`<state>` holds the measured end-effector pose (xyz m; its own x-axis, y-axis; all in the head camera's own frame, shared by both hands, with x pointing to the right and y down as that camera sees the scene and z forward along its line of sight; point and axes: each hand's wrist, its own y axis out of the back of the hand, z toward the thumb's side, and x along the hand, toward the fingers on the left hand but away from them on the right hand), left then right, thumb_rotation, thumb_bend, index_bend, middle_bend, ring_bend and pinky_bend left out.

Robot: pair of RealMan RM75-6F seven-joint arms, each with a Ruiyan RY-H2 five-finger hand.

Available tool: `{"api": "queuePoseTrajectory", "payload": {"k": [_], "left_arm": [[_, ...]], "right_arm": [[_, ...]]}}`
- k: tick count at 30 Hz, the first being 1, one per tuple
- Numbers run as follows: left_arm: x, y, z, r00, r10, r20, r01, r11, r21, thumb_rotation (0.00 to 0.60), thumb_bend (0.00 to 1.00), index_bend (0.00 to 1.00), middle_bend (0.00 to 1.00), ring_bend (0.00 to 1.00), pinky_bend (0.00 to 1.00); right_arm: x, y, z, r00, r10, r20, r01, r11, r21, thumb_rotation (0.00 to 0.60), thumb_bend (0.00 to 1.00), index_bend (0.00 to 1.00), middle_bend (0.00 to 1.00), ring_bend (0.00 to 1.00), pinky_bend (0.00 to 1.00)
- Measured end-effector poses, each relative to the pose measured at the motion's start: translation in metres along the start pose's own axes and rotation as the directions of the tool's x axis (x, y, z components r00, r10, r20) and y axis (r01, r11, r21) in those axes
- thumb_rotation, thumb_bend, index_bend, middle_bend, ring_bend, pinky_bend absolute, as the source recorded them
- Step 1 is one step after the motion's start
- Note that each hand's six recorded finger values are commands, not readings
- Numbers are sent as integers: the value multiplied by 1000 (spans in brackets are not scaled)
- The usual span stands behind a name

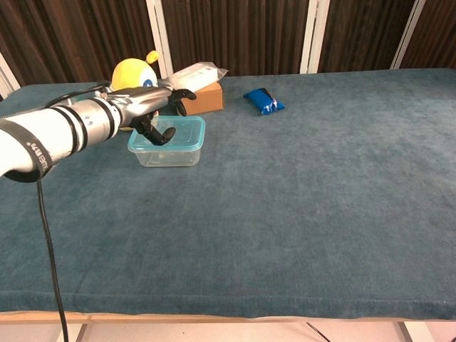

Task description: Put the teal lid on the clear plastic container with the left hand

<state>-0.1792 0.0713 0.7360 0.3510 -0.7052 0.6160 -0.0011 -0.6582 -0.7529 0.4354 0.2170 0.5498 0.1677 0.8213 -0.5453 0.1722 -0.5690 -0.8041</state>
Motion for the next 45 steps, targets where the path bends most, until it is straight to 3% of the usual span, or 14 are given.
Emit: {"api": "queuePoseTrajectory", "payload": {"k": [13,25,35,45], "left_arm": [[7,-13,1,1000,-12,4,12,1000,-1,600,586,0,181,23,0],[9,-23,-4,998,-63,-20,63,998,-4,600,593,0,267,71,0],[6,4,-11,998,59,-36,-58,998,31,600,618,0,275,76,0],[0,1,-40,992,35,-121,-26,997,76,600,618,0,283,81,0]], "right_arm": [[0,1,0,1000,-2,0,2,1000,-2,600,155,0,0,0,0],[1,1,-1,1000,-1,1,1,1000,-4,600,154,0,0,0,0],[1,1,-1,1000,-1,-2,1,1000,-5,600,154,0,0,0,0],[2,2,-1,1000,-3,0,3,1000,-6,600,156,0,0,0,0]]}}
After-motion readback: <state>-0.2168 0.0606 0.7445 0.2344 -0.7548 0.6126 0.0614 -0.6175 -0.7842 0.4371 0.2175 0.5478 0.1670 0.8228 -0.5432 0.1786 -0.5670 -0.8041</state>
